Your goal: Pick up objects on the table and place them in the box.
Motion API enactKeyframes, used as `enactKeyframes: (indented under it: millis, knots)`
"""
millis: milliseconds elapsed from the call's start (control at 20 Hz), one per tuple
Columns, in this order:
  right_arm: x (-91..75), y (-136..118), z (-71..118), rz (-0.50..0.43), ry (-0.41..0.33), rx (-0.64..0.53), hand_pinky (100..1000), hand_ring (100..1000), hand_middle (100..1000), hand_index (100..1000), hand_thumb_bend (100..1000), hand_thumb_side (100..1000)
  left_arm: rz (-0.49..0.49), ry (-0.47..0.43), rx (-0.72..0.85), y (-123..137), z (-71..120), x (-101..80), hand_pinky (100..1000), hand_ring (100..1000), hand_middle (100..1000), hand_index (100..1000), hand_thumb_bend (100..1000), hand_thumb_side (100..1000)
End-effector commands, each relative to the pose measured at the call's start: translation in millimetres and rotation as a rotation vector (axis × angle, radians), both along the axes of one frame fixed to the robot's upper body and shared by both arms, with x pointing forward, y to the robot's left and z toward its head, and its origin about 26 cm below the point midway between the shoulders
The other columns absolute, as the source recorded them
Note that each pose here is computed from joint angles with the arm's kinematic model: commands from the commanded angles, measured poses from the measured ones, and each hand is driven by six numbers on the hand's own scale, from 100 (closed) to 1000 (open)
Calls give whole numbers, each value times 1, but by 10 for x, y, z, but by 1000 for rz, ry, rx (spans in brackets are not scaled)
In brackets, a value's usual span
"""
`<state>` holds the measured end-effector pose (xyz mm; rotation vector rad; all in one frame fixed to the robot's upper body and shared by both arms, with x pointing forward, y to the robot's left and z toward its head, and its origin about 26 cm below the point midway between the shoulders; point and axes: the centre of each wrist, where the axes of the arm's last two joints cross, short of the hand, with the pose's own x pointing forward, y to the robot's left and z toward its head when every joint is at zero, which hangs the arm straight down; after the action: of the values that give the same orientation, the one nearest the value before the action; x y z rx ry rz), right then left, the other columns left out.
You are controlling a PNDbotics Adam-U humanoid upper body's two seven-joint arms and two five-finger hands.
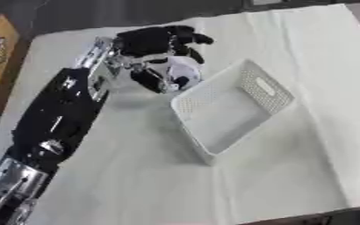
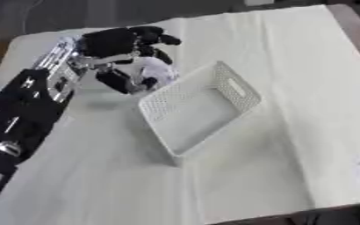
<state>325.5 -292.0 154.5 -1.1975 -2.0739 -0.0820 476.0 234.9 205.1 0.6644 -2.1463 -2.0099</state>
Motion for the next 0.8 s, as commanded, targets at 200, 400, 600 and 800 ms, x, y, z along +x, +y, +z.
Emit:
enactKeyframes:
  millis: [200, 400, 600, 800]
  knots:
    - [15, -2, 145, 12, -45, -15, 324, 404, 624, 746, 100, 830, 46, -13, 3, 95, 62, 78, 1000, 927, 985, 890, 100, 483]
    - [20, -3, 153, 13, -48, -10, 323, 404, 624, 746, 100, 830, 89, 12, 8, 206, -18, 114, 1000, 923, 986, 908, 100, 519]
    - [26, -1, 161, 15, -50, -5, 323, 404, 624, 746, 100, 831, 120, 31, 20, 274, -112, 135, 1000, 922, 988, 925, 100, 541]
    - [31, 2, 166, 19, -52, -2, 322, 404, 625, 746, 100, 831, 137, 33, 33, 303, -155, 148, 1000, 922, 987, 930, 100, 540]
